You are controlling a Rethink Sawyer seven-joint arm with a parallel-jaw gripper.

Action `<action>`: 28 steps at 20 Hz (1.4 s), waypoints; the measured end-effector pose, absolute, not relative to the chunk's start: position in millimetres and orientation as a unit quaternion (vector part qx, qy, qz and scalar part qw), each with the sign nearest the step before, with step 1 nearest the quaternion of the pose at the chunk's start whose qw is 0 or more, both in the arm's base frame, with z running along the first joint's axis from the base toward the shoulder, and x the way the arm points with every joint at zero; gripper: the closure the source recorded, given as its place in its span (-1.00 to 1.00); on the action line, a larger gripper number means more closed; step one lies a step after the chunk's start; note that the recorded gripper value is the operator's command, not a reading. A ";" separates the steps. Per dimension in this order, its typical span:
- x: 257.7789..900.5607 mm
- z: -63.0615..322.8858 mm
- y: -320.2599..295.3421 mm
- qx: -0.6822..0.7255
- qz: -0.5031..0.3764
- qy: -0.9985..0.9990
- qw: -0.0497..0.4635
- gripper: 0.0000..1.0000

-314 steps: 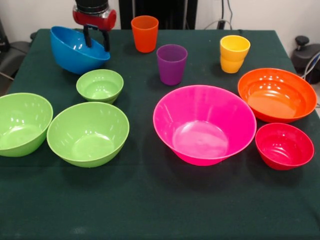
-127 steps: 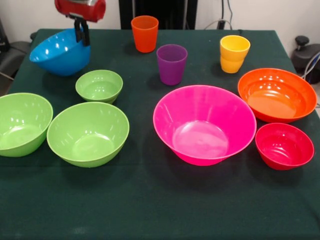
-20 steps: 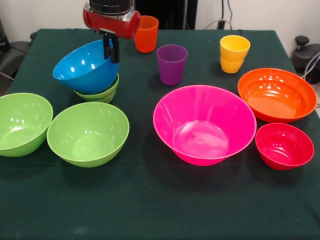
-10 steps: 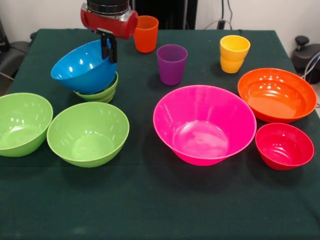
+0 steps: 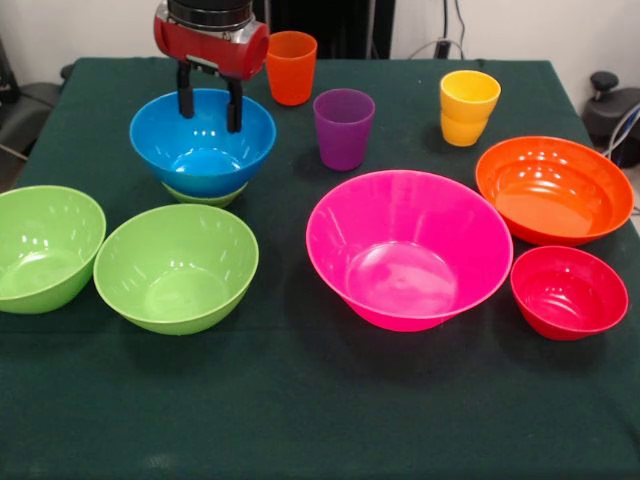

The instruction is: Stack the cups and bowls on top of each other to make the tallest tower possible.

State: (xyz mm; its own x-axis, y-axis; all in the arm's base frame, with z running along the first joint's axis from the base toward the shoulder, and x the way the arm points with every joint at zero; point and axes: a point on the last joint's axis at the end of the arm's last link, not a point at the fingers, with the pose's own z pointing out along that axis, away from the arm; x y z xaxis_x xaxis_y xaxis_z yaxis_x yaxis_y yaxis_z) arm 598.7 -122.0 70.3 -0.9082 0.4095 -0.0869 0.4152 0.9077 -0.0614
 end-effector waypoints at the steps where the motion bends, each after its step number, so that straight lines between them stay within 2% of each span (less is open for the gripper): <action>1: 598.8 70.4 -122.0 0.211 -0.039 0.976 0.036 -1.00; 21: 601.2 81.2 -121.1 0.221 -0.038 0.973 0.045 -1.00; 28: 606.1 85.5 -100.9 0.204 -0.041 0.976 0.061 -1.00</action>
State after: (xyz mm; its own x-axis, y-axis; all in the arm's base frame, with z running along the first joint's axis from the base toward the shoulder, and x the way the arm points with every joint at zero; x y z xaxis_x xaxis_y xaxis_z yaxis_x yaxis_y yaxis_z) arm 606.1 -100.9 85.5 -0.9096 0.3930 -0.1351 0.4029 0.9136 -0.0548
